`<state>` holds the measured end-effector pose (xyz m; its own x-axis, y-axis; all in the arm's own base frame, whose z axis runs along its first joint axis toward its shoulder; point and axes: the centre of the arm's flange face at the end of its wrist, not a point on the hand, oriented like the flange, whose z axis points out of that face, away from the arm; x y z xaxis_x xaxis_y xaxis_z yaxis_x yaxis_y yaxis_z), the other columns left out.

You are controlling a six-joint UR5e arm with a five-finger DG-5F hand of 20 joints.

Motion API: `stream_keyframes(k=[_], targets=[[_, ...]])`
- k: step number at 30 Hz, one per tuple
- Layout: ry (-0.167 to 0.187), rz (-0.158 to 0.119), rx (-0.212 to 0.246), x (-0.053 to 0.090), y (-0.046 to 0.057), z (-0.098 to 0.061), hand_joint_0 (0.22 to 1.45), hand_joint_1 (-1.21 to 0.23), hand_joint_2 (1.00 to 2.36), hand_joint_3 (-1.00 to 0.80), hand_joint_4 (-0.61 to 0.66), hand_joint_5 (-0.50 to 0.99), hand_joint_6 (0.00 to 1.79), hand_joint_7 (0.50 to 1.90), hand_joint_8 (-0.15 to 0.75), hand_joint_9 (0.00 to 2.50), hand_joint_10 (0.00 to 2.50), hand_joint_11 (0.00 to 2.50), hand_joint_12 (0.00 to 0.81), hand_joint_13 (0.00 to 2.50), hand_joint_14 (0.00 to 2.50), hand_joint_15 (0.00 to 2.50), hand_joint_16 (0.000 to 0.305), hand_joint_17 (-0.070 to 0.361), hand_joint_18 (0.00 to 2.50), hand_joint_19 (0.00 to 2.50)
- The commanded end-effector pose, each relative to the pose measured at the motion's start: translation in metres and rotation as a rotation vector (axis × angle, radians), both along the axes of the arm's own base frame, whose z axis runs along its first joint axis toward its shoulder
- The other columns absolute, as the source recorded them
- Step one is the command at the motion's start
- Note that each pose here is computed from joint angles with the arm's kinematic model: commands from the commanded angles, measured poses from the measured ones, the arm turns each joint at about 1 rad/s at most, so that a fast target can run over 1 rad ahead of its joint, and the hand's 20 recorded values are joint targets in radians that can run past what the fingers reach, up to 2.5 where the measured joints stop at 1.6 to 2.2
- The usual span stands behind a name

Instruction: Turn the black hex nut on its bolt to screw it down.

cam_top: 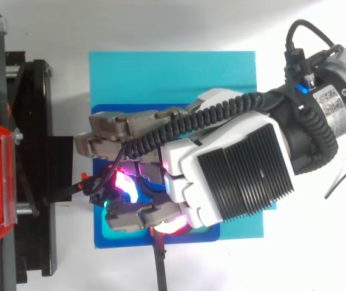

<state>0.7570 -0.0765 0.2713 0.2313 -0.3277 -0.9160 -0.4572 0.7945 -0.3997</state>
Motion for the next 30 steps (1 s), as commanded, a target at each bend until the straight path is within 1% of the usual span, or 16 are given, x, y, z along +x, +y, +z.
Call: stream_keyframes(k=[1, 2, 6, 7, 9, 10, 11, 13, 15, 17, 19, 20, 24, 27, 29, 30], targets=[[0.003, 0.0, 0.0, 0.0, 0.0, -0.001, 0.62, -0.68, 1.01, -0.34, 0.14, 0.01, 0.5, 1.43, 0.309, 1.06, 0.02, 0.46, 0.31, 0.67, 0.01, 0.22, 0.043, 0.097, 0.59, 0.52], [0.003, 0.0, 0.0, 0.0, 0.0, -0.001, 0.62, -0.68, 1.01, -0.34, 0.14, 0.01, 0.5, 1.42, 0.309, 1.06, 0.02, 0.46, 0.309, 0.66, 0.01, 0.23, 0.043, 0.097, 0.59, 0.52], [0.003, 0.003, 0.0, 0.0, 0.002, 0.0, 0.53, -0.56, 1.0, -0.5, 0.13, 0.0, 0.51, 1.28, 0.309, 1.05, 0.02, 0.42, 0.322, 0.67, 0.01, 0.22, 0.046, 0.103, 0.61, 0.52], [0.003, 0.003, 0.0, 0.0, 0.002, 0.0, 0.5, -0.51, 1.0, -0.5, 0.15, -0.01, 0.51, 1.23, 0.313, 1.03, 0.01, 0.41, 0.336, 0.67, 0.01, 0.22, 0.048, 0.108, 0.62, 0.51], [0.003, 0.006, 0.0, 0.0, 0.004, 0.001, 0.49, -0.48, 1.0, -0.5, 0.18, -0.02, 0.51, 1.2, 0.314, 1.03, 0.01, 0.4, 0.342, 0.67, 0.01, 0.22, 0.049, 0.111, 0.62, 0.52], [0.002, 0.008, 0.002, 0.001, 0.005, 0.004, 0.48, -0.48, 1.0, -0.5, 0.2, -0.03, 0.51, 1.18, 0.317, 1.03, 0.01, 0.4, 0.343, 0.67, 0.01, 0.21, 0.05, 0.112, 0.63, 0.51], [-0.006, 0.01, 0.002, 0.004, 0.006, 0.013, 0.48, -0.47, 1.0, -0.5, 0.19, -0.03, 0.51, 1.19, 0.319, 1.01, 0.01, 0.39, 0.347, 0.68, 0.01, 0.22, 0.051, 0.114, 0.63, 0.5], [-0.003, 0.011, 0.002, 0.006, 0.007, 0.025, 0.46, -0.45, 1.0, -0.5, 0.22, -0.05, 0.5, 1.13, 0.323, 0.99, 0.01, 0.37, 0.358, 0.68, 0.01, 0.21, 0.053, 0.119, 0.63, 0.5], [0.013, 0.013, 0.001, 0.008, 0.009, 0.039, 0.45, -0.44, 1.0, -0.5, 0.23, -0.06, 0.5, 1.1, 0.32, 0.98, 0.01, 0.37, 0.362, 0.68, 0.01, 0.21, 0.054, 0.122, 0.64, 0.5], [0.056, 0.016, -0.001, 0.007, 0.011, 0.061, 0.44, -0.43, 1.0, -0.5, 0.23, -0.06, 0.5, 1.09, 0.32, 0.97, 0.01, 0.35, 0.367, 0.67, 0.01, 0.21, 0.055, 0.124, 0.64, 0.5], [0.07, 0.016, -0.001, 0.007, 0.011, 0.072, 0.44, -0.42, 1.0, -0.5, 0.24, -0.06, 0.5, 1.07, 0.32, 0.96, 0.01, 0.35, 0.368, 0.67, 0.01, 0.21, 0.056, 0.125, 0.63, 0.5], [0.087, 0.017, -0.001, 0.006, 0.012, 0.079, 0.44, -0.42, 1.0, -0.5, 0.25, -0.06, 0.5, 1.07, 0.319, 0.96, 0.01, 0.34, 0.368, 0.67, 0.01, 0.21, 0.056, 0.125, 0.63, 0.49], [0.122, 0.016, -0.003, 0.002, 0.011, 0.086, 0.44, -0.41, 1.0, -0.5, 0.25, -0.05, 0.5, 1.06, 0.318, 0.96, 0.01, 0.34, 0.369, 0.66, 0.01, 0.21, 0.055, 0.125, 0.63, 0.5], [0.128, 0.013, 0.0, -0.001, 0.009, 0.09, 0.44, -0.41, 1.0, -0.5, 0.23, -0.05, 0.5, 1.06, 0.319, 0.96, 0.01, 0.35, 0.366, 0.66, 0.01, 0.21, 0.055, 0.124, 0.61, 0.5], [0.137, 0.011, 0.0, -0.006, 0.008, 0.099, 0.45, -0.41, 1.0, -0.5, 0.24, -0.05, 0.5, 1.06, 0.316, 0.96, 0.01, 0.34, 0.364, 0.66, 0.01, 0.21, 0.055, 0.123, 0.62, 0.5], [0.146, 0.011, 0.0, -0.007, 0.008, 0.098, 0.45, -0.41, 1.0, -0.5, 0.25, -0.05, 0.5, 1.06, 0.318, 0.96, 0.01, 0.34, 0.366, 0.66, 0.01, 0.21, 0.055, 0.123, 0.62, 0.5]])
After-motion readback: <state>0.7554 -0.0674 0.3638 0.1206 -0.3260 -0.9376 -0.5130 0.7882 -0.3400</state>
